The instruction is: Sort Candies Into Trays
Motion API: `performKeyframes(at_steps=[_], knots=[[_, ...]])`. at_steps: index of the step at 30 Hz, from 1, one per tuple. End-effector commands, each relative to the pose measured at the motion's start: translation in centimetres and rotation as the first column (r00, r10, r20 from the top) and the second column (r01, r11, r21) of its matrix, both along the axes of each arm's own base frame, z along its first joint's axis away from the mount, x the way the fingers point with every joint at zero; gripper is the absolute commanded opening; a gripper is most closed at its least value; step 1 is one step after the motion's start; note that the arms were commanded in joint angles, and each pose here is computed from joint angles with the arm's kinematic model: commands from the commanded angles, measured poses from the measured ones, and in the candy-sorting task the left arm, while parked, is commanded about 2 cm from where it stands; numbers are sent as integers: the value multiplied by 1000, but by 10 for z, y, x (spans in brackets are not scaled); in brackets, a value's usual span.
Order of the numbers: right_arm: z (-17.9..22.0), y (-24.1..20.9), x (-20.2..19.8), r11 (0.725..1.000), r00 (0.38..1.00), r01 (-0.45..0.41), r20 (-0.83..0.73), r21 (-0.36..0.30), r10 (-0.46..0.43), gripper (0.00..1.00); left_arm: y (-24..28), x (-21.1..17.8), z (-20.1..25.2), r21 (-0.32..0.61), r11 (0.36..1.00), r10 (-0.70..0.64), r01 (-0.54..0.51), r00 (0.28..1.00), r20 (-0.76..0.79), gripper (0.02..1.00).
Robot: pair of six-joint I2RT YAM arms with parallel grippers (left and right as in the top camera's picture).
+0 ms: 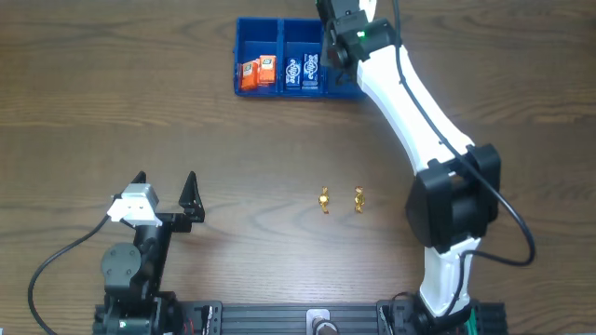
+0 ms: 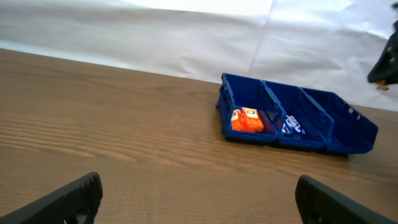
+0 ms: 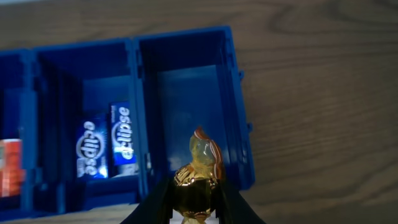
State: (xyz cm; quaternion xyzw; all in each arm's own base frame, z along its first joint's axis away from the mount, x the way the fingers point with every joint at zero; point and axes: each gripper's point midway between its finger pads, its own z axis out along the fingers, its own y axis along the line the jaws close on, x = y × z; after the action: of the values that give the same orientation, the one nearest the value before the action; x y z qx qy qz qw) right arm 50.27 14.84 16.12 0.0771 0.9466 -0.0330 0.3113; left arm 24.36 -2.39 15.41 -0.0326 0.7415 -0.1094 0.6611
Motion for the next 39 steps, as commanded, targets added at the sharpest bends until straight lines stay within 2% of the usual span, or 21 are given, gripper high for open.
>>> performKeyframes(at_steps=[1,6,11,15,18,21,26,28,34,39], knots=[[-18,-3,7,999,999,-29,-24,-38,29,325,-2,-1,-16,6,1000,-12,13,999,-47,998],[-19,-1,12,999,1000,-31,-6,-33,30,450,-2,-1,-16,6,1000,-12,13,999,-47,998],[-21,2,8,999,999,-42,-24,-25,41,459,-2,-1,-16,6,1000,-12,13,999,-47,998],[-12,14,-13,997,996,-78,-55,-25,77,465,-2,-1,-16,6,1000,-12,13,999,-47,996],[-11,32,-50,991,982,-136,-126,22,137,498,-2,-1,-16,6,1000,-12,13,999,-47,998],[-24,41,-101,992,968,-123,-214,38,128,522,-2,-1,-16,6,1000,-12,13,999,-47,998],[-72,51,-188,992,917,-114,-378,52,125,524,-2,-1,-16,6,1000,-12,13,999,-47,998],[-90,50,-211,993,892,-111,-437,47,121,527,-2,-1,-16,6,1000,-12,13,999,-47,998],[-129,39,-253,993,822,-106,-559,46,113,538,-2,-1,-16,6,1000,-12,13,999,-47,998],[-137,34,-260,995,815,-88,-572,38,94,542,-2,-1,-16,6,1000,-12,13,999,-47,998]])
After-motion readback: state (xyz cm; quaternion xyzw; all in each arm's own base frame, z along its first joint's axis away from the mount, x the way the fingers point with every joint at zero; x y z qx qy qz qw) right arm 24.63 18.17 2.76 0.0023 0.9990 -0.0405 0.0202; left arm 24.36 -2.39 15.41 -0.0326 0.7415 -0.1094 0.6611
